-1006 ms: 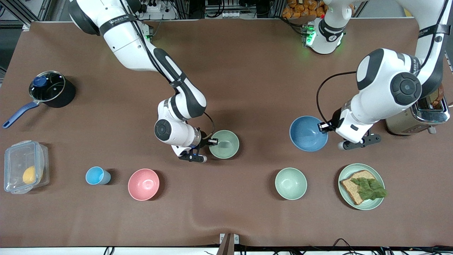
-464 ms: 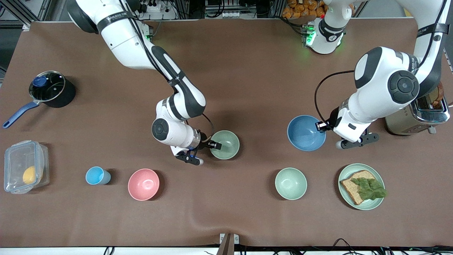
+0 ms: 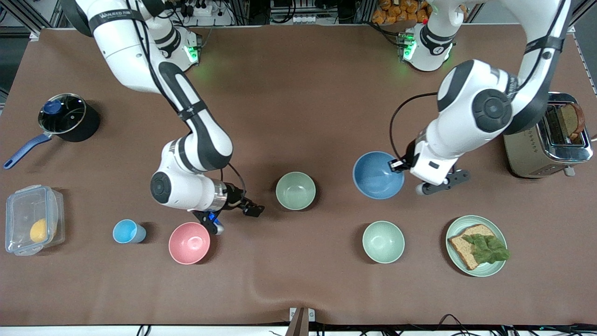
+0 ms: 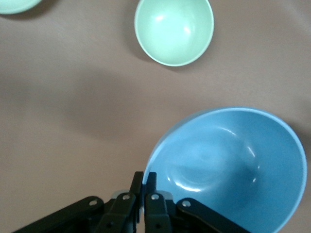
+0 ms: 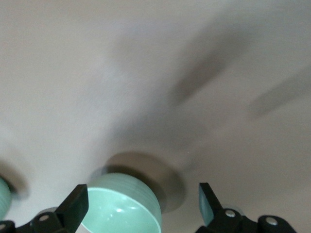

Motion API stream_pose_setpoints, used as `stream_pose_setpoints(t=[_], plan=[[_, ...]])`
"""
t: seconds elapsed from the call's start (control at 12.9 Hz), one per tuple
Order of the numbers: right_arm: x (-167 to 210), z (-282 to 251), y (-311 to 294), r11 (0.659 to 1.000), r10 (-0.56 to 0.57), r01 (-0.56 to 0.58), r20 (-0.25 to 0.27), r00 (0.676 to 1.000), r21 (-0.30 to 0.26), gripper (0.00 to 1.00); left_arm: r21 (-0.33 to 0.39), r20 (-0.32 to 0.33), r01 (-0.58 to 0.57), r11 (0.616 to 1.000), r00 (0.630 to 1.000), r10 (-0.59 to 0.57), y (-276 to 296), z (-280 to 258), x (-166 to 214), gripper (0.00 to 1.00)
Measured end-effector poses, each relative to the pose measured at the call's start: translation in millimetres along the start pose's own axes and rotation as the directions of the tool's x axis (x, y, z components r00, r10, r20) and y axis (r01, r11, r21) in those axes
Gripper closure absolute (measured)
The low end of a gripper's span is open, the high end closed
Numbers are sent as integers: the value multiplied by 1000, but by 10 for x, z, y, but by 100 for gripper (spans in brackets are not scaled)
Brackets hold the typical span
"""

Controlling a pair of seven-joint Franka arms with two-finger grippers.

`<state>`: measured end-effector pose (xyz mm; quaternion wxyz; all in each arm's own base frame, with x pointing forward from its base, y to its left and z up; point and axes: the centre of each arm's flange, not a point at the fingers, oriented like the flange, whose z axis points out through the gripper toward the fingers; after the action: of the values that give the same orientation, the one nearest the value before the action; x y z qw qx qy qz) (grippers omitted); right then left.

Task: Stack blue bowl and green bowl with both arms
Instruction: 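Carry the blue bowl over the green bowl with the left gripper and lower it in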

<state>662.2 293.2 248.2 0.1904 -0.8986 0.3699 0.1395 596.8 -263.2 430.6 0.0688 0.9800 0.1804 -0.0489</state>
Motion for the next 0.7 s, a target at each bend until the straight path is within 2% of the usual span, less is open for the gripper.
stream_pose_setpoints(t=[0.15, 0.39, 0.7], plan=[[-46, 115, -14, 992, 128, -128, -2, 992, -1, 0, -27, 18, 38, 999, 999, -38, 302, 261, -66, 95], [-229, 393, -126, 966, 255, -253, -38, 966, 50, 0, -46, 31, 80, 996, 996, -79, 622, 697, -207, 95], [-391, 686, -153, 944, 328, -325, -46, 944, 57, 0, -87, 38, 134, 987, 991, -131, 920, 1044, -389, 95]])
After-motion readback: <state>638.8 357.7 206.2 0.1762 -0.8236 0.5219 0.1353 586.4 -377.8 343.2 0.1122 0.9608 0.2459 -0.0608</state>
